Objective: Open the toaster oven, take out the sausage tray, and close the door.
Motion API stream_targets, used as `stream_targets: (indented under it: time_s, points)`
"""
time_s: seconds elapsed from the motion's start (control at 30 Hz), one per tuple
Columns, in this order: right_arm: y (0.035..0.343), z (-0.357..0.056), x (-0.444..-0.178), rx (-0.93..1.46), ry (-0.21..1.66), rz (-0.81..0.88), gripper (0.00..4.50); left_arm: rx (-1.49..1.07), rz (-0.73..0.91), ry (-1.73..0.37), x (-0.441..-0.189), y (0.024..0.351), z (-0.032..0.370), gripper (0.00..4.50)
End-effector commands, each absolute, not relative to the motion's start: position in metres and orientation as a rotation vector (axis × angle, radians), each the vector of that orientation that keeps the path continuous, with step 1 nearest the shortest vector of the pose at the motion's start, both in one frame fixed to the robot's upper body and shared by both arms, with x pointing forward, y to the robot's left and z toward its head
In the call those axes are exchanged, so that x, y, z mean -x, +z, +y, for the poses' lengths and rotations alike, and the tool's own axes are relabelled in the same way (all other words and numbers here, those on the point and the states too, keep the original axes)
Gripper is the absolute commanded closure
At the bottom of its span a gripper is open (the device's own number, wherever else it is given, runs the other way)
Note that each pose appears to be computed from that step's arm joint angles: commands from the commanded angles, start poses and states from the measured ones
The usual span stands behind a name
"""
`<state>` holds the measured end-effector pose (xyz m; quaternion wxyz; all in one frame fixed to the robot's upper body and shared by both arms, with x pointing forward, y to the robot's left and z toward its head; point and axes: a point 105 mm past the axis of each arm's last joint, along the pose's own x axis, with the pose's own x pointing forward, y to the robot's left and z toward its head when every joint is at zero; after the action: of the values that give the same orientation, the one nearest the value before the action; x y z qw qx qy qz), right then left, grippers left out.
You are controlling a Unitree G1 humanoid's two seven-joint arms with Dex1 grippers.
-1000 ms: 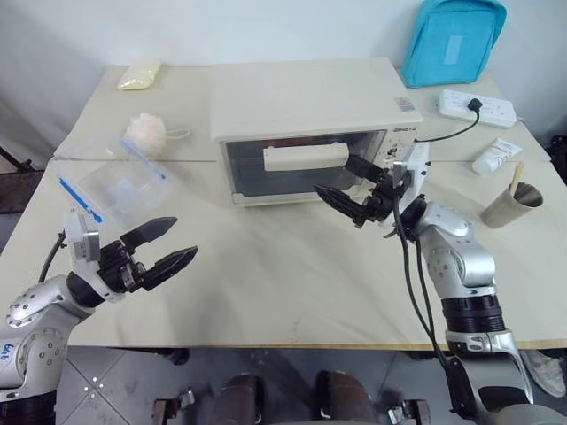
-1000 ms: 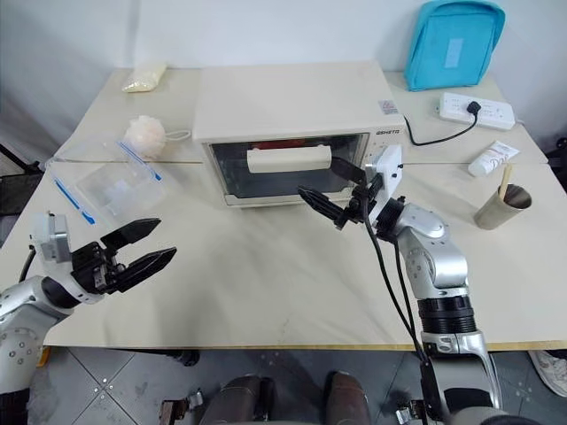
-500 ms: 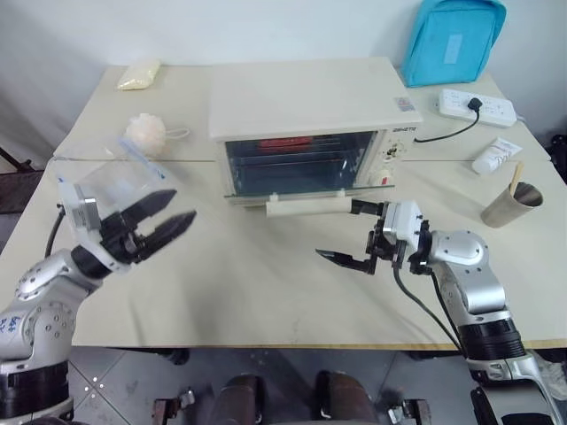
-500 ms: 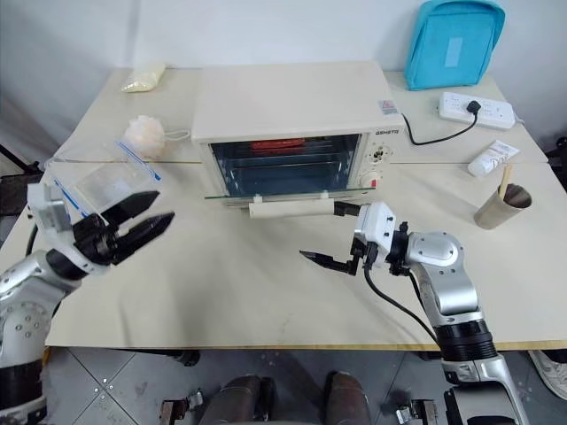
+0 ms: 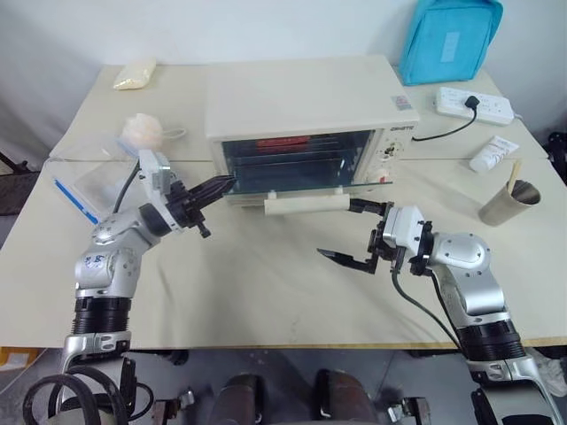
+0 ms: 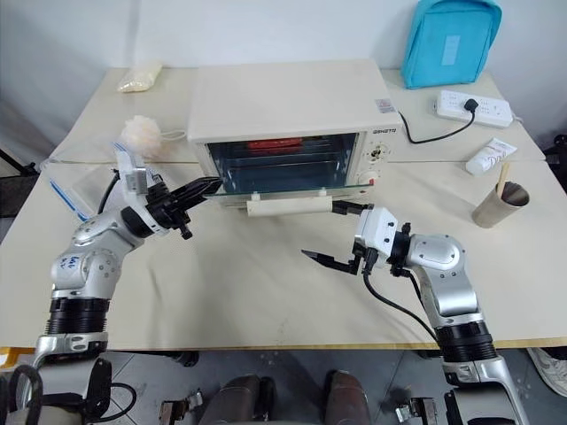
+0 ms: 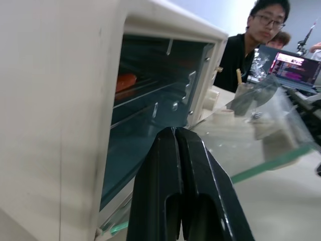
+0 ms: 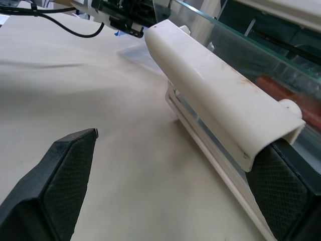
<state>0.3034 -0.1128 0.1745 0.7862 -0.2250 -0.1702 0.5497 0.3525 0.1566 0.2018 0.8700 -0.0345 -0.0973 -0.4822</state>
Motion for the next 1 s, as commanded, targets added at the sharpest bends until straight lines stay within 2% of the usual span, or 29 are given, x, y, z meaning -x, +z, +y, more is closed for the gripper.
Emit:
stream_targets:
  time_s: [0.03,0.17,0.37,0.47,0.6,0.77,0.87,1.0]
  points:
    - [0.181,-0.119,-0.294,0.529,1.156,-0.405,0.0,0.015,-0.203,-1.053,-0.352,0.198,0.148,4.48]
    - [0.165,-0.142,-0.291,0.525,1.055,-0.339,0.0,-0.007,-0.164,-1.091,-0.348,0.185,0.145,4.48]
    - [0.128,-0.213,-0.267,0.523,0.796,-0.163,0.0,-0.075,-0.081,-1.13,-0.338,0.157,0.141,4.48]
    - [0.132,-0.229,-0.263,0.528,0.717,-0.141,0.0,-0.098,-0.058,-1.119,-0.335,0.145,0.139,4.48]
    - [0.148,-0.233,-0.274,0.59,0.664,-0.162,0.0,-0.117,-0.035,-1.104,-0.332,0.131,0.136,4.48]
    - [0.176,-0.199,-0.303,0.696,0.657,-0.242,0.0,-0.105,-0.062,-1.063,-0.331,0.131,0.141,4.48]
    - [0.192,-0.159,-0.333,0.79,0.62,-0.309,0.0,-0.039,-0.109,-1.01,-0.324,0.142,0.153,3.89]
    - [0.208,-0.114,-0.359,0.934,0.595,-0.414,0.0,-0.027,-0.185,-0.925,-0.312,0.157,0.172,2.66]
